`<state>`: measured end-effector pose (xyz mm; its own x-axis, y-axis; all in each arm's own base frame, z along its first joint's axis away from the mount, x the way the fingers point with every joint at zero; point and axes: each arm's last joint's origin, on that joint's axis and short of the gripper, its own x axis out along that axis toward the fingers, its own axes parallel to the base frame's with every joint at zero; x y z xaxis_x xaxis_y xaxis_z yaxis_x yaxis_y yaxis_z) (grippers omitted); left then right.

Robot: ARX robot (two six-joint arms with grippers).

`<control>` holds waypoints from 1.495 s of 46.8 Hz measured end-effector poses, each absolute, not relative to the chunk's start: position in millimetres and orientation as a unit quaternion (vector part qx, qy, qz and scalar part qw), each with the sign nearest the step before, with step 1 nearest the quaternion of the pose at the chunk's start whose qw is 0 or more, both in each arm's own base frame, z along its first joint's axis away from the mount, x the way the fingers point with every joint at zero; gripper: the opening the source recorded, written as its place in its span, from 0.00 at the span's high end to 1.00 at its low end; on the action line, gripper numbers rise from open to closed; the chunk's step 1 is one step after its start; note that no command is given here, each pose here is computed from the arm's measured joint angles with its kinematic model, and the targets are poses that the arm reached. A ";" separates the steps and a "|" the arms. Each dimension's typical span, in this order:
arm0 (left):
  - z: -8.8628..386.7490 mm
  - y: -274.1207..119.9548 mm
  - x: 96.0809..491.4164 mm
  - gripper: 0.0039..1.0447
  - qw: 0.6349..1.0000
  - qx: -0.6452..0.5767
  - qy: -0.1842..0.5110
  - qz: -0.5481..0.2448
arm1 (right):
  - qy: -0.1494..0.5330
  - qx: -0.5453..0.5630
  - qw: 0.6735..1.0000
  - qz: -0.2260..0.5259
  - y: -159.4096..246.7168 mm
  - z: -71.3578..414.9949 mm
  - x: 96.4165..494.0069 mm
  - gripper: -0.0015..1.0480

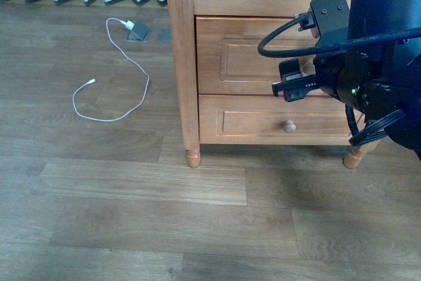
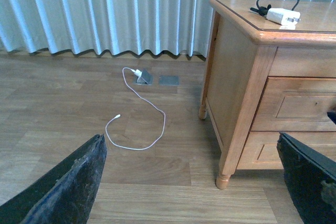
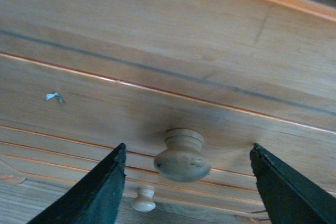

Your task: Put charger into drawer

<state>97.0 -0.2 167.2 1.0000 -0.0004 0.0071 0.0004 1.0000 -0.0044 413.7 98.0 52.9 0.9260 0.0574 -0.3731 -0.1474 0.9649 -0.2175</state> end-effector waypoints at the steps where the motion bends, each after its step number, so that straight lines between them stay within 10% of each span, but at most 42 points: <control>1: 167.2 -0.2 97.0 0.06 1.000 -0.002 -0.004 0.000 | 0.185 -0.122 0.974 0.052 97.8 52.9 413.8 0.35; 15: 167.2 -0.2 97.0 0.06 1.000 -0.002 -0.004 0.000 | 0.184 -0.127 0.973 0.058 99.6 50.7 414.9 0.78; 30: 167.2 -0.2 97.0 0.06 1.000 -0.002 -0.004 0.000 | 0.217 -0.104 0.967 0.083 94.9 57.5 405.4 0.78; 61: 167.2 -0.2 97.0 0.06 1.000 -0.002 -0.004 0.000 | 0.343 -0.028 0.923 0.173 47.3 82.4 258.6 0.80; 70: 167.2 -0.2 97.0 0.06 1.000 -0.002 -0.004 0.000 | 0.333 0.000 0.928 0.166 43.1 102.1 242.4 0.53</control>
<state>97.0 -0.2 167.2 1.0000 -0.0004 0.0071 0.0004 1.0000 -0.0044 242.4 43.1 102.1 0.7232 0.3078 -0.6183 -0.3083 0.9449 0.1099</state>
